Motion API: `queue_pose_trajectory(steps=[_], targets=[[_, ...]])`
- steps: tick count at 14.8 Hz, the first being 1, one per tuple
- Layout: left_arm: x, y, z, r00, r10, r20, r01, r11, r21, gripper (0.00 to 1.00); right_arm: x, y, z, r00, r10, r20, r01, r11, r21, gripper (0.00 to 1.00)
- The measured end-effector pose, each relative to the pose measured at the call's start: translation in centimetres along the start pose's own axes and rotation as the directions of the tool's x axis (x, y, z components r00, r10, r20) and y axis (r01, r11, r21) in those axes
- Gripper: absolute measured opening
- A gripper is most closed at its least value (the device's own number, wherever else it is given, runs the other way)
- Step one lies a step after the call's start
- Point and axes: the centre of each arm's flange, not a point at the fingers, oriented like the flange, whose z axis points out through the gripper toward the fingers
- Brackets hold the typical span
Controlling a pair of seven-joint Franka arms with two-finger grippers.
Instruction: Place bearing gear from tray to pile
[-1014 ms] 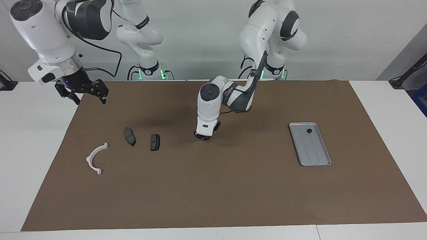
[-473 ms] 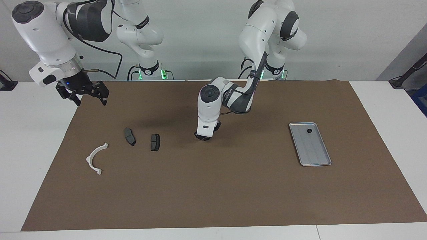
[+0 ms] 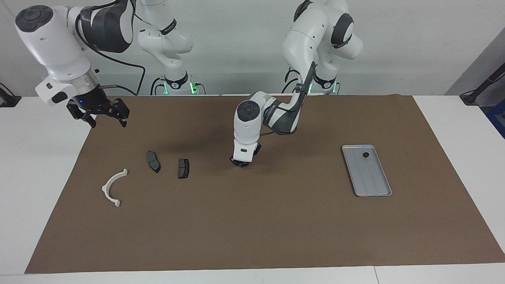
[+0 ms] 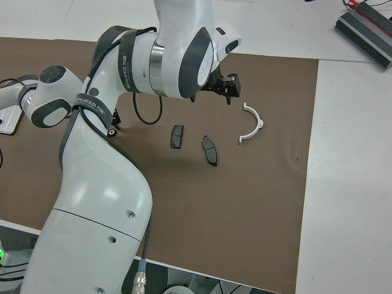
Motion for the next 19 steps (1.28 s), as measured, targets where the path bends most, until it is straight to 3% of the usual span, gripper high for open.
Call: queue_pose_trajectory(steps=[1,5,10,13,16,19], targets=[[0.4,-0.2,0.0,1.0,-0.008,-0.003,0.008,1.0,0.004,0.85,0.1,-0.1,0.0,1.0,0.0,-0.003,0.0,1.0,0.0,1.0],[3.8,-1.5,-2.2,0.998,-0.06,-0.03,0.06,0.998,0.004,1.0,1.4,-2.6,0.6,0.999,0.011,-0.036,-0.011,1.0,0.001,1.0],[6.9,-4.9,-5.7,0.994,-0.105,-0.022,0.106,0.994,0.019,1.0,6.2,-9.2,3.7,0.999,0.019,-0.034,-0.018,1.0,0.005,1.0],[8.0,-5.8,-5.4,0.992,-0.125,-0.021,0.125,0.992,0.027,1.0,8.5,-17.3,7.4,0.999,0.035,-0.017,-0.035,0.999,0.007,1.0],[10.5,-7.0,-5.7,0.986,-0.166,-0.031,0.167,0.986,0.025,1.0,7.9,-27.3,9.6,0.997,0.063,-0.039,-0.062,0.998,0.02,0.98],[13.8,-9.3,-7.2,0.99,-0.132,-0.039,0.133,0.991,0.017,1.0,7.0,-31.6,10.9,0.997,0.067,-0.046,-0.066,0.997,0.025,1.0]])
